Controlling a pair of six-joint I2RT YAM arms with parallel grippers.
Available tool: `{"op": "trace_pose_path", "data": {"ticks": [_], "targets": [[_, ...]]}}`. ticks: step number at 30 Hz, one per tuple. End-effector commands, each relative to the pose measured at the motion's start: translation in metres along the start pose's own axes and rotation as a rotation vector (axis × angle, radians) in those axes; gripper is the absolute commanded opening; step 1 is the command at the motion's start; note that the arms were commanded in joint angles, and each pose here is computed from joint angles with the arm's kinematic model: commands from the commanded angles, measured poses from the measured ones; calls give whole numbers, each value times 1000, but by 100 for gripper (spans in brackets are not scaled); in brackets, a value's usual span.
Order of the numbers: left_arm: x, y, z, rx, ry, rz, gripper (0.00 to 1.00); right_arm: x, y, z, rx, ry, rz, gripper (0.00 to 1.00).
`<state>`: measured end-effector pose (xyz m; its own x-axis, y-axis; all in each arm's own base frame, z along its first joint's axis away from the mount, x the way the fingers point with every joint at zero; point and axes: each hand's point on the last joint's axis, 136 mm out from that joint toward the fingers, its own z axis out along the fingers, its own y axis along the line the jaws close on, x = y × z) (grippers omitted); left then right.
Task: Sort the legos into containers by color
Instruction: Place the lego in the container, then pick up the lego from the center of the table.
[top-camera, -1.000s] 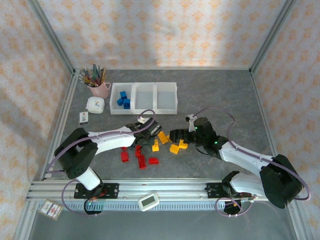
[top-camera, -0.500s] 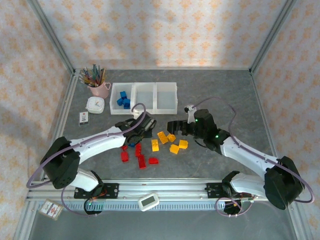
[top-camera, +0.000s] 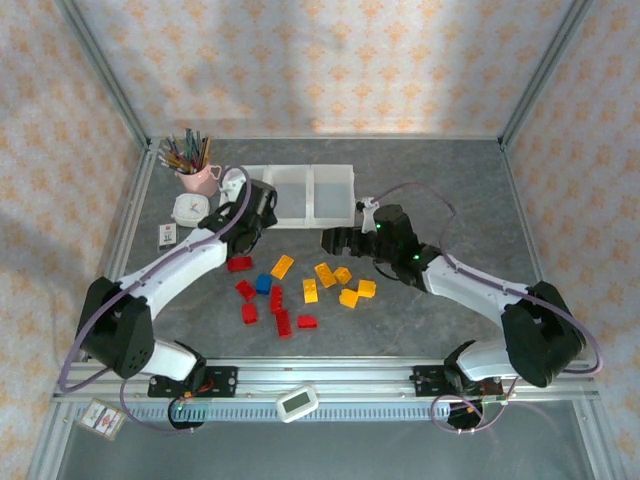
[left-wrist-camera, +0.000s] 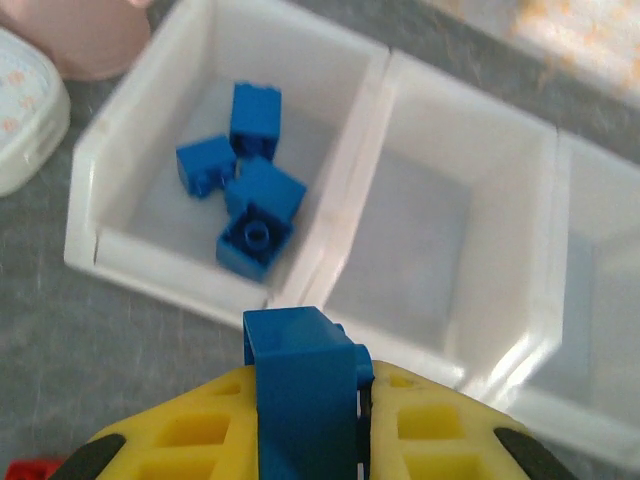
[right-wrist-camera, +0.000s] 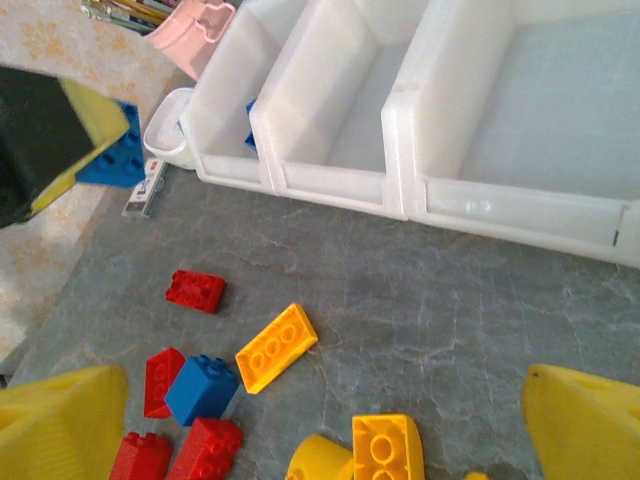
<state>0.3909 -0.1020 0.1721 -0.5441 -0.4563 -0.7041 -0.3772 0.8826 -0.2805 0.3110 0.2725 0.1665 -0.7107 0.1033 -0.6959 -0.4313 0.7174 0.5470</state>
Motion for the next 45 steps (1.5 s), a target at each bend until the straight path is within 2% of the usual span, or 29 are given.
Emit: {"op": "trace_pose_path", "data": {"ticks": [1, 6, 11, 16, 19, 23, 29, 33, 39, 45], "targets": [[-31, 2, 21, -52, -71, -1, 23, -28, 11, 2, -23, -77, -12, 100], [-59, 11, 58, -102, -105, -21, 23, -33, 11, 6, -22, -82, -14, 100], [-70, 21, 96, -148, -94, -28, 25, -40, 11, 7, -20, -88, -22, 100], [-68, 21, 123, -164, -62, -16, 37, -45, 10, 9, -17, -90, -29, 100], [-69, 19, 123, -161, -59, -15, 45, -47, 10, 10, -14, -88, -31, 100], [-68, 26, 121, -199, -59, -6, 52, -49, 11, 9, -17, -87, -40, 100], [-66, 23, 93, -134, -33, -14, 56, -44, 13, 8, -16, -45, -53, 100], [-50, 33, 65, -96, -1, -12, 57, -36, 11, 3, -4, -17, -41, 100], [-2, 53, 28, -57, 86, -22, 58, -13, 8, -3, -24, 33, -5, 100], [55, 64, -11, -36, 162, 30, 59, 22, 7, -4, -48, 116, 14, 100]]}}
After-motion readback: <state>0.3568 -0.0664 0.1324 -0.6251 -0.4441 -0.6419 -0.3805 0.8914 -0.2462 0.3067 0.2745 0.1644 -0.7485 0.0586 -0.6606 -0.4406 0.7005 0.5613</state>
